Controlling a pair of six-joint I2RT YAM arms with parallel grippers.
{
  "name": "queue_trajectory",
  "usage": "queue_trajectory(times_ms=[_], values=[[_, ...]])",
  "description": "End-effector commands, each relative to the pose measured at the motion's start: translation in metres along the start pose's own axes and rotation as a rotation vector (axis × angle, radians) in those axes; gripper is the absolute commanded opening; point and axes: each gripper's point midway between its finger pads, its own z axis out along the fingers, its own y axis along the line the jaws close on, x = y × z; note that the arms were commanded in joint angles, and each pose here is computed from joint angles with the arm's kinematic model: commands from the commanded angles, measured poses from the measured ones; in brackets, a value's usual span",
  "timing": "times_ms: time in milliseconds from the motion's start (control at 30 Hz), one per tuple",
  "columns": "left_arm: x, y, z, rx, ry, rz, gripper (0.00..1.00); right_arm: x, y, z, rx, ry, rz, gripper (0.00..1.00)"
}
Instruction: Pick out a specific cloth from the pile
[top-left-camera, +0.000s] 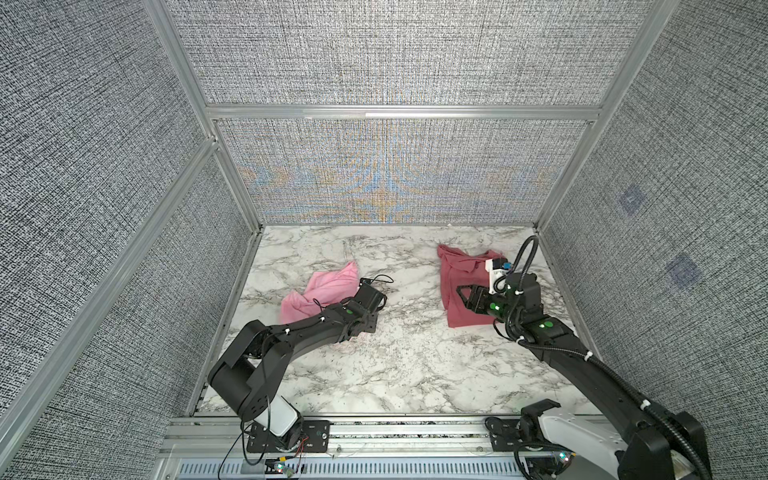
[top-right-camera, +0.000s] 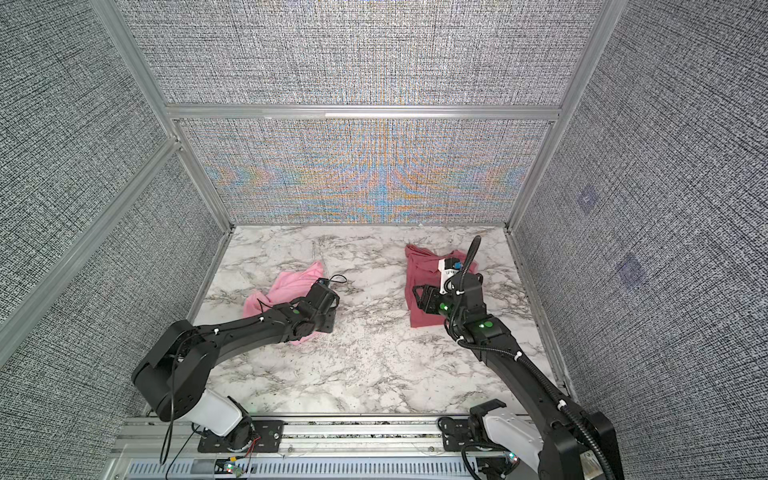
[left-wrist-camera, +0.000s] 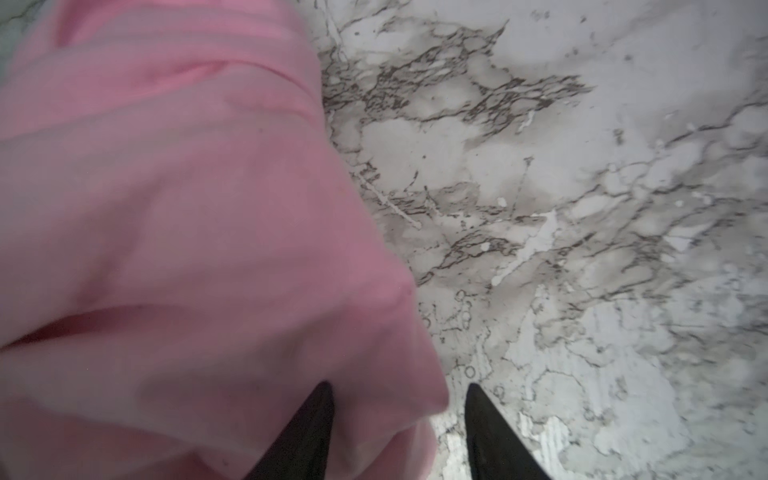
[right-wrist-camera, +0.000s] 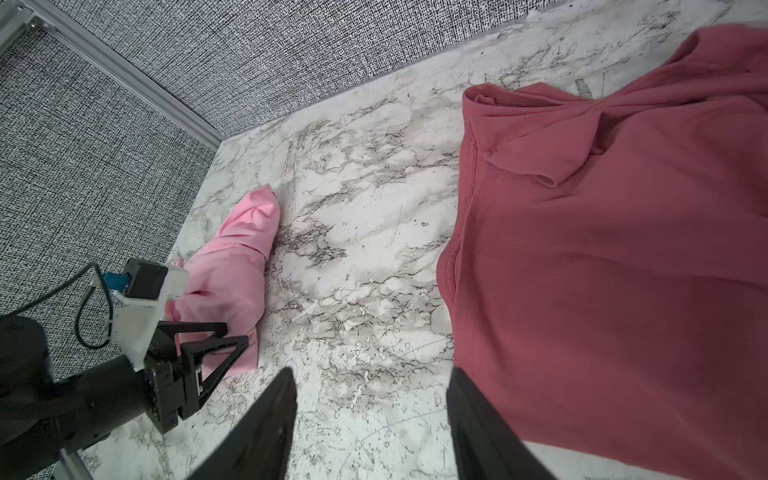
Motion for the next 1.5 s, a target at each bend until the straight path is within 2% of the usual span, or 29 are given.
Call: queue_trajectory(times_ms=[0, 67, 100, 233, 400, 467, 700, 800, 967, 1133, 1300, 1467], values=[[-0.001, 0.016, 0.006, -0.107, 0.000, -0.015, 0.30, -0.004, 0.002, 0.000, -0.009, -0.018, -0.003, 0.60], [-0.003, 0.018, 0.006, -0.130, 0.002, -0.016, 0.07, -0.004, 0.002, -0.001, -0.009, -0.018, -0.006, 0.60], [-0.005, 0.018, 0.005, -0.129, 0.000, -0.018, 0.00, -0.004, 0.001, -0.001, -0.005, -0.018, -0.006, 0.60], [-0.028, 0.009, -0.018, -0.057, -0.062, -0.046, 0.00, -0.006, 0.001, -0.004, 0.002, -0.028, -0.012, 0.60], [-0.063, 0.026, -0.057, 0.014, -0.159, -0.142, 0.00, -0.007, 0.001, -0.002, 0.000, -0.027, -0.010, 0.60], [-0.075, 0.047, -0.066, 0.041, -0.189, -0.204, 0.00, -0.006, 0.002, -0.001, -0.006, -0.025, -0.004, 0.60], [-0.104, 0.128, -0.081, -0.009, -0.318, -0.361, 0.00, -0.004, 0.005, 0.005, -0.031, -0.013, 0.015, 0.60], [-0.106, 0.163, -0.071, -0.044, -0.336, -0.428, 0.00, -0.006, 0.006, 0.005, -0.039, -0.016, 0.017, 0.60], [-0.086, 0.202, -0.025, -0.105, -0.243, -0.512, 0.00, -0.007, 0.007, 0.004, -0.037, -0.020, 0.017, 0.60], [-0.068, 0.214, 0.019, -0.112, -0.173, -0.577, 0.00, -0.008, 0.005, 0.004, -0.023, -0.014, 0.012, 0.60], [-0.055, 0.222, 0.049, -0.140, -0.122, -0.622, 0.00, -0.012, 0.005, 0.005, -0.006, -0.013, 0.004, 0.60], [-0.049, 0.234, 0.048, -0.165, -0.117, -0.666, 0.00, -0.019, 0.008, 0.007, -0.008, -0.014, -0.003, 0.60]])
